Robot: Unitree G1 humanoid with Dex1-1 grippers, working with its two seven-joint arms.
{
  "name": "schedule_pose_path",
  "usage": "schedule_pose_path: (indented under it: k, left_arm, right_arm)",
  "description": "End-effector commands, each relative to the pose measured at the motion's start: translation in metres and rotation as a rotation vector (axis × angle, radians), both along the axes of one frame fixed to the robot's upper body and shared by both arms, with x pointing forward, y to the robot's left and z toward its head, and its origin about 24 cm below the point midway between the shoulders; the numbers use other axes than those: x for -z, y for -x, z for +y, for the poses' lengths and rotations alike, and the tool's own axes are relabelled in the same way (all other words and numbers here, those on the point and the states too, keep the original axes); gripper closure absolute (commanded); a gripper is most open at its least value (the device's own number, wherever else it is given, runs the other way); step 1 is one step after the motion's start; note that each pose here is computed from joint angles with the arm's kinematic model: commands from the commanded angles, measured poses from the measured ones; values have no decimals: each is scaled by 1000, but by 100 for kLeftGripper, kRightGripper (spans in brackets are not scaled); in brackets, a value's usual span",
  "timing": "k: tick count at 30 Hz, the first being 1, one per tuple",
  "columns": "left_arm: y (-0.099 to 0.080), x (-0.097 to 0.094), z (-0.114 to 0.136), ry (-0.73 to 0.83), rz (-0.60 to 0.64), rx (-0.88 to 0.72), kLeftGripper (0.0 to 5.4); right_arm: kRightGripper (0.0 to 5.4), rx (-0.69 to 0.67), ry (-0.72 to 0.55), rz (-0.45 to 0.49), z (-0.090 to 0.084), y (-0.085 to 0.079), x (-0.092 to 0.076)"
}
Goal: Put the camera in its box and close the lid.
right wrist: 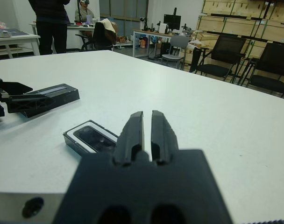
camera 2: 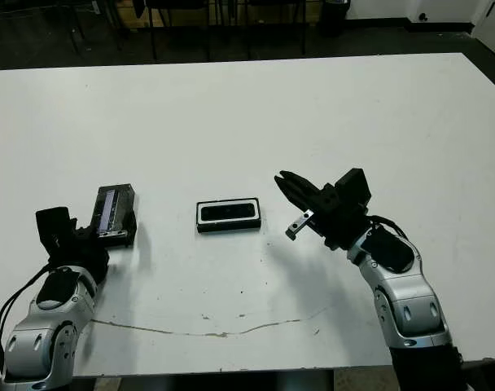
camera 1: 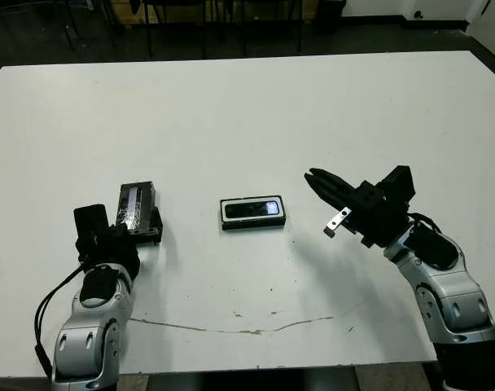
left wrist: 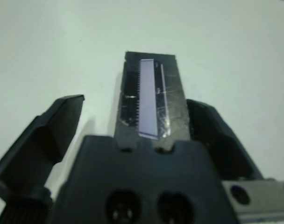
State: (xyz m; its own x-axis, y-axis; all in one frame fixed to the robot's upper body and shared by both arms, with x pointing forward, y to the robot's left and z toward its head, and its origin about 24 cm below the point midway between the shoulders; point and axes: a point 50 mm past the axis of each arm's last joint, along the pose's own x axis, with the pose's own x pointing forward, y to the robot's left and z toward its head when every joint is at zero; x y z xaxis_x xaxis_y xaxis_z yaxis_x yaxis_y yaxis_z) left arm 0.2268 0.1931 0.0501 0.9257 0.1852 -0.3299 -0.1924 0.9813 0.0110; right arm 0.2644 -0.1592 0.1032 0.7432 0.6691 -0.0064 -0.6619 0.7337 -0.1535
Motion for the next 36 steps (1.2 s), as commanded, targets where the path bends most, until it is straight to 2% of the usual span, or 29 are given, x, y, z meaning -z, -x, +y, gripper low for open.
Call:
schedule_pose_path:
  k: [1, 6, 9, 16, 22, 29, 36]
  left_arm:
    - [5, 6, 3, -14, 50, 21, 1]
    - [6, 6, 3, 19, 52, 48, 1]
    - [7, 8, 2, 39, 58, 60, 28]
    - [11, 12, -1, 20, 68, 161, 157]
    - [14, 14, 1, -1, 80, 175, 265]
    - [18, 14, 6, -4, 80, 157, 270]
    - [15, -3, 9, -38, -25, 176, 270]
  right_arm:
    - [540, 17, 22, 31, -3, 3, 6]
    - [540, 13, 16, 27, -3, 3, 5]
    - [540, 15, 19, 20, -3, 2, 5]
    - [540, 19, 15, 34, -3, 3, 5]
    - [540, 20, 15, 30, -4, 4, 6]
    - [540, 33, 13, 48, -3, 5, 8]
    - [540, 31, 4, 46, -4, 4, 10]
